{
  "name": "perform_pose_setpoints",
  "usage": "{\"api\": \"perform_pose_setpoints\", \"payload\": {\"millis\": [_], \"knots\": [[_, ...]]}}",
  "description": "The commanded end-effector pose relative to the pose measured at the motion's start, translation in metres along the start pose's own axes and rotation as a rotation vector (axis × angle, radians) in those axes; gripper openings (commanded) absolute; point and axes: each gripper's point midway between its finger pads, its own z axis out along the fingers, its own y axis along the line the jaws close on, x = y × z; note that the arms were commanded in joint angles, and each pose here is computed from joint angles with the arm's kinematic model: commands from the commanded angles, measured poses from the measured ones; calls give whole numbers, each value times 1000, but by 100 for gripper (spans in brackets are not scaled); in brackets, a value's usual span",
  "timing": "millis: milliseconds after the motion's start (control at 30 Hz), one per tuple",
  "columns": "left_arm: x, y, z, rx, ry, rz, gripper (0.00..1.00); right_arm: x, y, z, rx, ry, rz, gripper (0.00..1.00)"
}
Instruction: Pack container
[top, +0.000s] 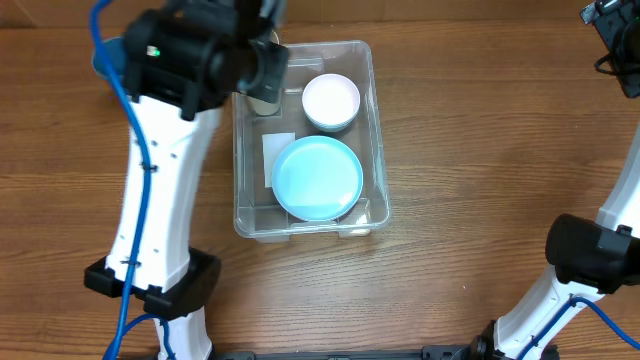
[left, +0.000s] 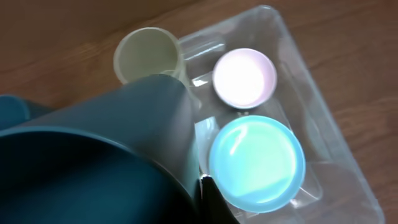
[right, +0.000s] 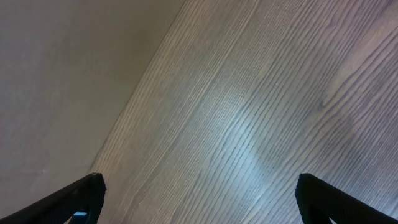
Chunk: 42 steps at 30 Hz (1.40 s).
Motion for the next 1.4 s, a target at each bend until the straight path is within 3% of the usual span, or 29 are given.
{"api": "perform_pose_setpoints", "payload": {"millis": [0,533,900,933,1033,1367], "knots": [[4,-25,8,63,28,87,4,-3,2,-5,-11,-15,5,100],[73,-19,172,-59,490,153,4,-3,2,-5,-11,-15,5,100],[84,-18,198,-63,541,164,4,-3,2,-5,-11,-15,6,100],[85,-19,198,-63,543,164,5,-3,2,-5,-11,-15,6,100],[85,-19,198,-63,543,164,45,-3,2,-5,-11,-15,5,100],[76,-15,189,-73,515,180,47,-3,2,-5,-11,-15,6,100]]}}
